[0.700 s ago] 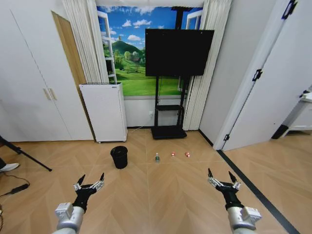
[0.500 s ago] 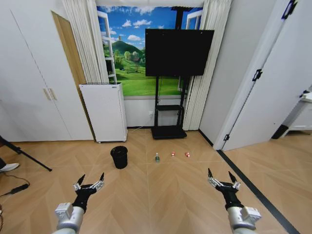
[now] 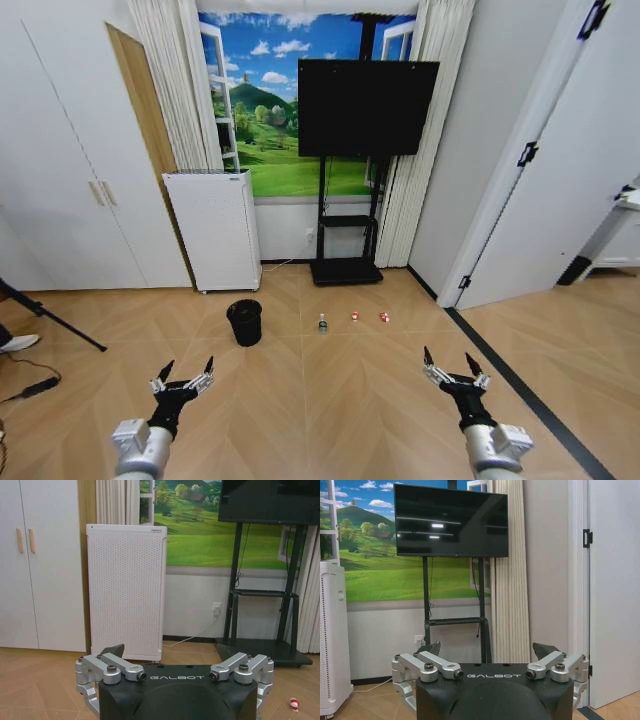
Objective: Pick up the trash bin and place the garbage on the floor into it.
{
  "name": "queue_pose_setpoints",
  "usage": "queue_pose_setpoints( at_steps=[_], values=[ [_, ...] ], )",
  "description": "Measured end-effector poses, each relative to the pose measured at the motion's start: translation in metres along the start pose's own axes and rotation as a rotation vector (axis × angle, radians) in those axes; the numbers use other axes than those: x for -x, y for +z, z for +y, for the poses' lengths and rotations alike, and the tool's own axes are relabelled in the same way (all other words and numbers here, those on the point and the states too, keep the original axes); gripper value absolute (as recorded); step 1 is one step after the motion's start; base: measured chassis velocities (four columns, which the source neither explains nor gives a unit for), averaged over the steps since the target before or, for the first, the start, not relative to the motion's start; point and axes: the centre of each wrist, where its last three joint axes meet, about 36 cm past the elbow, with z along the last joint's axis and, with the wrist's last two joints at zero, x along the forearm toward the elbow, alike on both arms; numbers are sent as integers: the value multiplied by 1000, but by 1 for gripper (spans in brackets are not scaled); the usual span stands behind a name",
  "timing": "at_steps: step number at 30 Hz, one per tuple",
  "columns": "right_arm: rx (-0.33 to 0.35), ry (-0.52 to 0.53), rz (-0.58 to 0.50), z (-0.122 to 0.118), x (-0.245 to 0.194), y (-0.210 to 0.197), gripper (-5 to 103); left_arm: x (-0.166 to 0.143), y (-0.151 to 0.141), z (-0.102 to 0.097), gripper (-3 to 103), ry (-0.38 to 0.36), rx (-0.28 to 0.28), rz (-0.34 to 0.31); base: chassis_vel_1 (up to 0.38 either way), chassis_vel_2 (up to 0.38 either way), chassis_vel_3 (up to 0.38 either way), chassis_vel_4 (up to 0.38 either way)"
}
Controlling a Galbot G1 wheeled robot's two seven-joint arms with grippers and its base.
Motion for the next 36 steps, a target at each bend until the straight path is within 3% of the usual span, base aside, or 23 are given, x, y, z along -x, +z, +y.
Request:
queue_pose_setpoints(
  at_steps=[24, 36],
  values=[
    [17, -14, 6, 4, 2, 6, 100, -5, 2, -2, 100, -5, 12, 9, -3, 2, 1, -2],
    [19, -18, 0, 7, 3, 7, 100, -13, -2, -4, 100, -10, 14, 6, -151, 142, 157, -151]
  ],
)
